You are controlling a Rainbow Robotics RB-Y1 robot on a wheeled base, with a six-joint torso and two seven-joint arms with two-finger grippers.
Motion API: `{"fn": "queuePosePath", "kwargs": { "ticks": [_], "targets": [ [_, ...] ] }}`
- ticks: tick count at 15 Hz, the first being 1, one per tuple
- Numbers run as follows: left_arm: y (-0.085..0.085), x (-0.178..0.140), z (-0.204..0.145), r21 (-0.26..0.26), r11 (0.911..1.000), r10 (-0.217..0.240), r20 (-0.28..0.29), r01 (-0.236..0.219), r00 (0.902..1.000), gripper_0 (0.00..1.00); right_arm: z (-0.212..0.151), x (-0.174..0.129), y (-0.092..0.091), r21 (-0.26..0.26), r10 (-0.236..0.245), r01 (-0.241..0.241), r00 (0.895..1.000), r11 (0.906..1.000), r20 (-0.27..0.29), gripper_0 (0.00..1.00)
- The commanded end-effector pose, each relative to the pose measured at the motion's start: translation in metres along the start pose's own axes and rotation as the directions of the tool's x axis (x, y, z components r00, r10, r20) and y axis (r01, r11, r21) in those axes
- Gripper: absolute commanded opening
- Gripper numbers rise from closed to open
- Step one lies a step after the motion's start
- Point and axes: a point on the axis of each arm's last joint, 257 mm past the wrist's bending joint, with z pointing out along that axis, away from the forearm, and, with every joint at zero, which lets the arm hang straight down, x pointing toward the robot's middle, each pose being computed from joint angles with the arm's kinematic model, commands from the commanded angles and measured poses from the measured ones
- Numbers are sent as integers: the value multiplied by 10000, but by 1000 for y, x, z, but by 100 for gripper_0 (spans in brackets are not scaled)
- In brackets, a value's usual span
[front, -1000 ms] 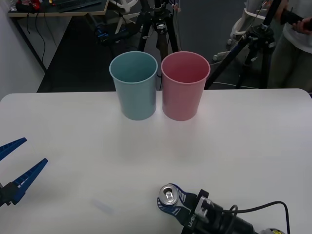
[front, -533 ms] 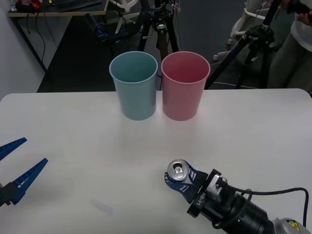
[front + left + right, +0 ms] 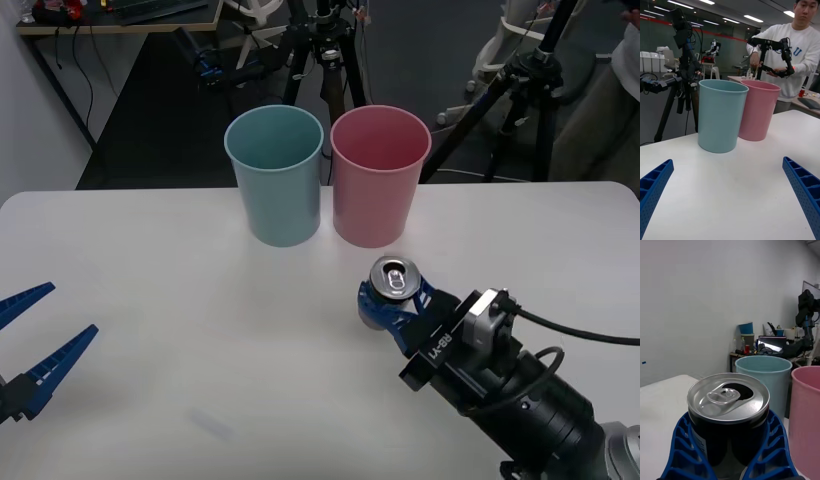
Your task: Grasp the object on the table and drop it into the matching bin: aluminum can to the light blue bin, PET bottle to the pink bin.
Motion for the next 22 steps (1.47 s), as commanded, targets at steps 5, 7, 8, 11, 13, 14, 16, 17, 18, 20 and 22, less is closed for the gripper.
{"fn": "queuePosePath", "kwargs": {
  "ticks": [5, 7, 8, 11, 13, 14, 16, 17, 18, 20, 22],
  "targets": [
    [0, 0, 0, 0, 10000, 0, 0, 0, 10000, 100, 37, -42, -3, -9, -104, 104, 9985, 9999, 544, 0],
    [0, 0, 0, 0, 10000, 0, 0, 0, 10000, 100, 55, -51, 1, -42, 76, -73, 9974, 10000, 711, 0],
    [0, 0, 0, 0, 10000, 0, 0, 0, 10000, 100, 65, -55, 2, -41, 199, -197, 9969, 9998, 767, 0],
    [0, 0, 0, 0, 10000, 0, 0, 0, 10000, 100, 95, -56, 0, -177, 540, -527, 9951, 9985, 827, 0],
    [0, 0, 0, 0, 10000, 0, 0, 0, 10000, 100, 114, -55, -7, -137, 644, -635, 9940, 9979, 879, 0],
    [0, 0, 0, 0, 10000, 0, 0, 0, 10000, 100, 127, -56, -13, -59, 647, -645, 9932, 9979, 967, 0],
    [0, 0, 0, 0, 10000, 0, 0, 0, 10000, 100, 147, -59, -24, 100, 550, -564, 9927, 9984, 1076, 0],
    [0, 0, 0, 0, 10000, 0, 0, 0, 10000, 100, 159, -61, -31, 164, 520, -542, 9923, 9984, 1123, 0],
    [0, 0, 0, 0, 10000, 0, 0, 0, 10000, 100, 169, -62, -36, 216, 490, -519, 9921, 9984, 1155, 0],
    [0, 0, 0, 0, 10000, 0, 0, 0, 10000, 100, 189, -72, -53, 450, 357, -419, 9908, 9981, 1305, 0],
    [0, 0, 0, 0, 10000, 0, 0, 0, 10000, 100, 205, -76, -65, 620, 346, -433, 9903, 9971, 1346, 0]
  ]
}}
